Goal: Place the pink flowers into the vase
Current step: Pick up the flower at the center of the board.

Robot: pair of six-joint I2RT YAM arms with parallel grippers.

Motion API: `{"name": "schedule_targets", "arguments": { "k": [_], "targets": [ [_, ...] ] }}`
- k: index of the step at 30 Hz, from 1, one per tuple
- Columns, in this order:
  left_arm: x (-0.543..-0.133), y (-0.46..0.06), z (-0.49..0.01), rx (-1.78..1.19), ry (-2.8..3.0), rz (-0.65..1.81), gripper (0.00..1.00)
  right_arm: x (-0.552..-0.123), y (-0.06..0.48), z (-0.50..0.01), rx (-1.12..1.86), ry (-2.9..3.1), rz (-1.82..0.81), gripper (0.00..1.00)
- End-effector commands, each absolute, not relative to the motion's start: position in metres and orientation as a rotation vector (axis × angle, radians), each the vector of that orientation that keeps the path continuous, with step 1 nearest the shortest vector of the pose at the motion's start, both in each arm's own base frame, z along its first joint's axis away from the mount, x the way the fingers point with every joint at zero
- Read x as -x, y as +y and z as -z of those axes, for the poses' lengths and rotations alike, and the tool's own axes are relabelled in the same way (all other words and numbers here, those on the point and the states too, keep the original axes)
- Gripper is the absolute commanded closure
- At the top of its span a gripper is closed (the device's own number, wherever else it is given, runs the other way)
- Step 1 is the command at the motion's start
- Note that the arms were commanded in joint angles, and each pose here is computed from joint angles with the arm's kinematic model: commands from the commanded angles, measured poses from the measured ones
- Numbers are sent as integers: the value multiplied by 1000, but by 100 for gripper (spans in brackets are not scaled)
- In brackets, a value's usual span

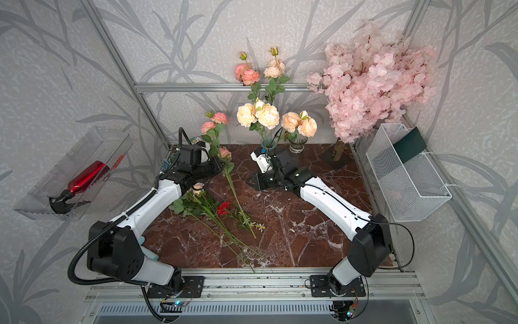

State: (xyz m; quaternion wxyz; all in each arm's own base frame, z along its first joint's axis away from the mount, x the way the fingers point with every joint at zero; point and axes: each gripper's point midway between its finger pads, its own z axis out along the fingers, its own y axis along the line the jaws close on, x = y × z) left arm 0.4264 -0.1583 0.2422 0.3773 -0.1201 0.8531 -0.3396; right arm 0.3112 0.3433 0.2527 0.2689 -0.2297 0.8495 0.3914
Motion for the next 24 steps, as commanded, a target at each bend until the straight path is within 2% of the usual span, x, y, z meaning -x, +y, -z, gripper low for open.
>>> {"name": "schedule_targets", "arguments": {
  "k": [1, 6, 7, 17, 24],
  "targets": [
    [-420, -173, -272, 210, 2094, 1015, 100, -307, 374, -264, 659, 2210, -1186, 69],
    [-410, -174, -277, 198, 2089, 1042, 100, -319, 393, -261, 649, 2184, -1200, 66],
    [-408, -174, -278, 194, 2087, 1045, 100, -324, 399, -248, 646, 2209, -1188, 66],
    [-397, -175, -280, 170, 2101, 1054, 100, -352, 415, -243, 613, 2176, -1118, 68],
    [-395, -174, -274, 168, 2111, 1053, 100, -361, 422, -250, 617, 2152, -1117, 81]
  ]
}}
